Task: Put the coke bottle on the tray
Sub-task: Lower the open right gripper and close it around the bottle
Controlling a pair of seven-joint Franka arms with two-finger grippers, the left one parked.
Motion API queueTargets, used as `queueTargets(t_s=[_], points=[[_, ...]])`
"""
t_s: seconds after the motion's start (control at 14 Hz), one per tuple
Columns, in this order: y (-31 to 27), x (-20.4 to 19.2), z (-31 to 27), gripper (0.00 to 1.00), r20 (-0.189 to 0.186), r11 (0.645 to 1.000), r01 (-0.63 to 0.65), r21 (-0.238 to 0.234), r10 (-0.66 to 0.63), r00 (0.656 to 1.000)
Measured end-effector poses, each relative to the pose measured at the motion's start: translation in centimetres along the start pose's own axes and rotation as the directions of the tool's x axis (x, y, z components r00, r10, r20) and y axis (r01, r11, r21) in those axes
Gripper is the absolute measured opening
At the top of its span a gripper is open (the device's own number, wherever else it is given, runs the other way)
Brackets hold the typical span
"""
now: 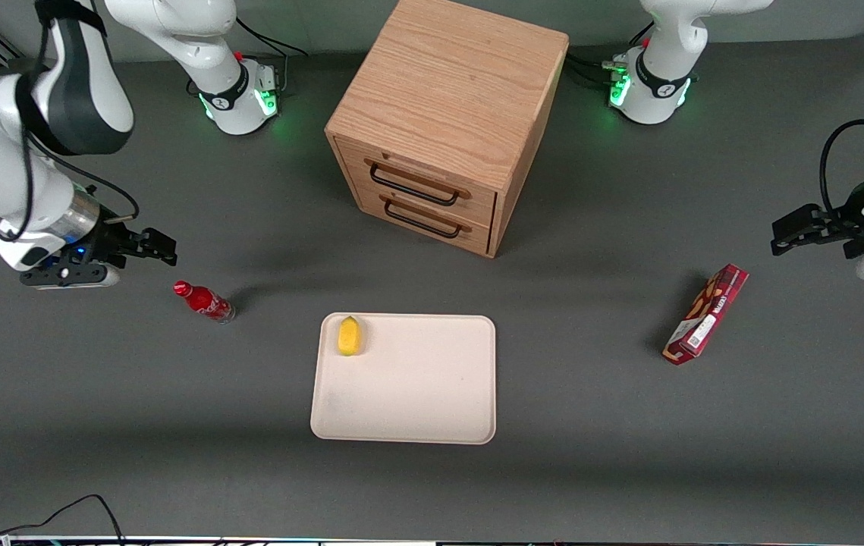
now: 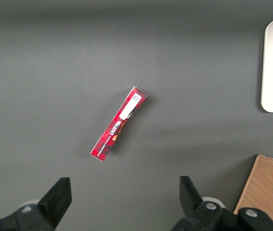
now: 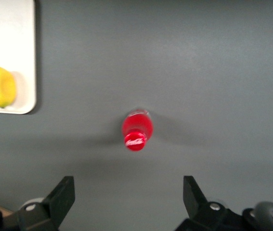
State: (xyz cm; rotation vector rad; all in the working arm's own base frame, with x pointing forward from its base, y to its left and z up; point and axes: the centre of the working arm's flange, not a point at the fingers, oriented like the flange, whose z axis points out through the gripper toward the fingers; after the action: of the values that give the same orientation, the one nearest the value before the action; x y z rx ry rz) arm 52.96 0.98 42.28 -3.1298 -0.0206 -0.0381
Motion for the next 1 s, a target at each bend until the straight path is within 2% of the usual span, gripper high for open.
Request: queueTargets(t_s=[0.36,0.71,1.0], points=[[1.3,-0.1,5.4,1.00,-0.057,1.000,0.007,0.007,-0.007,0.998],[0.0,0.8,8.8,1.00,-0.063,0.999,0.030,0.024,-0.028,0.998],[-0.9,0.8,9.0,0.94,-0.065,0.999,0.043,0.027,-0.041,0.997]])
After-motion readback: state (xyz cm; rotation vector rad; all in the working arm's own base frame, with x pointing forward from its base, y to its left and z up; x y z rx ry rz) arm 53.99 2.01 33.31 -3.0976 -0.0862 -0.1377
